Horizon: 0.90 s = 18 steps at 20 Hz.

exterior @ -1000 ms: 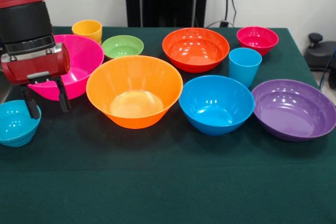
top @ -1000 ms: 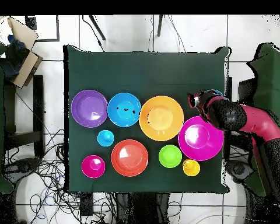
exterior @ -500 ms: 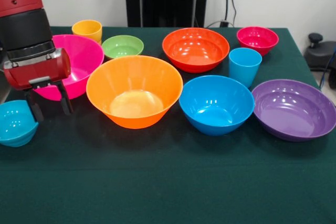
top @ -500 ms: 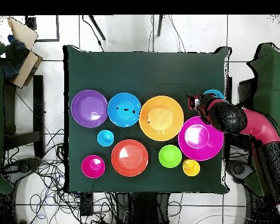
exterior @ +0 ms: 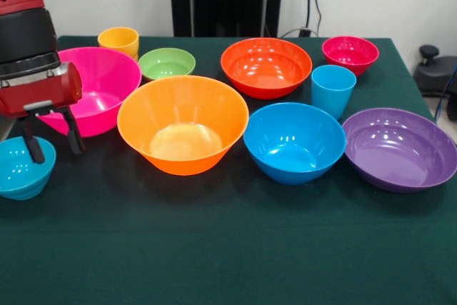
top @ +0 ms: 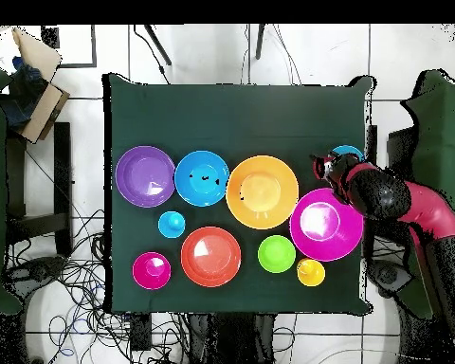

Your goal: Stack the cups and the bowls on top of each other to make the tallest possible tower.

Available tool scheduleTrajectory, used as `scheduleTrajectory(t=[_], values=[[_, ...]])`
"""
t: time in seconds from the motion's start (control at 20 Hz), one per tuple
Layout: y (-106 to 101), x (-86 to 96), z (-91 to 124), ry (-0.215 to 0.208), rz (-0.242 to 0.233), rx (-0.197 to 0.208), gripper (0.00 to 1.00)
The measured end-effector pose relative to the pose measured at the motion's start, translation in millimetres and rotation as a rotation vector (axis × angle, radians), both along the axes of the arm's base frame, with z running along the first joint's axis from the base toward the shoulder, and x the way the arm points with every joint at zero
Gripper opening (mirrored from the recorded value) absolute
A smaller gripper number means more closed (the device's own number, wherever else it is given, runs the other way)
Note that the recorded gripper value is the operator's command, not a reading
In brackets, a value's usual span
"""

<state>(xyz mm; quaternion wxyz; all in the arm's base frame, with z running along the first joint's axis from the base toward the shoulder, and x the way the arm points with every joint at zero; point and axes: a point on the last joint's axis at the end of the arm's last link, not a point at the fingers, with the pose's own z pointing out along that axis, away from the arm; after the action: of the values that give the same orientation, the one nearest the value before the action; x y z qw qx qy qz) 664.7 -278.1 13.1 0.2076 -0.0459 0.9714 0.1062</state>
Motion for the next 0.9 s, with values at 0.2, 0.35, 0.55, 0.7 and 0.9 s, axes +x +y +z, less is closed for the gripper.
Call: scheduleTrajectory(t=[0.2,0.35,0.55,0.7,0.9], values=[[-2,-1.8,-2,-0.001,0.004,-0.010,1.00],[1,-2.7,-6,0.001,0.014,-0.016,1.00],[16,-2.4,-28,0.009,0.034,-0.006,1.00],[32,-4.4,-47,0.020,0.049,0.014,1.00],[50,-8.2,-66,0.032,0.064,0.040,1.00]])
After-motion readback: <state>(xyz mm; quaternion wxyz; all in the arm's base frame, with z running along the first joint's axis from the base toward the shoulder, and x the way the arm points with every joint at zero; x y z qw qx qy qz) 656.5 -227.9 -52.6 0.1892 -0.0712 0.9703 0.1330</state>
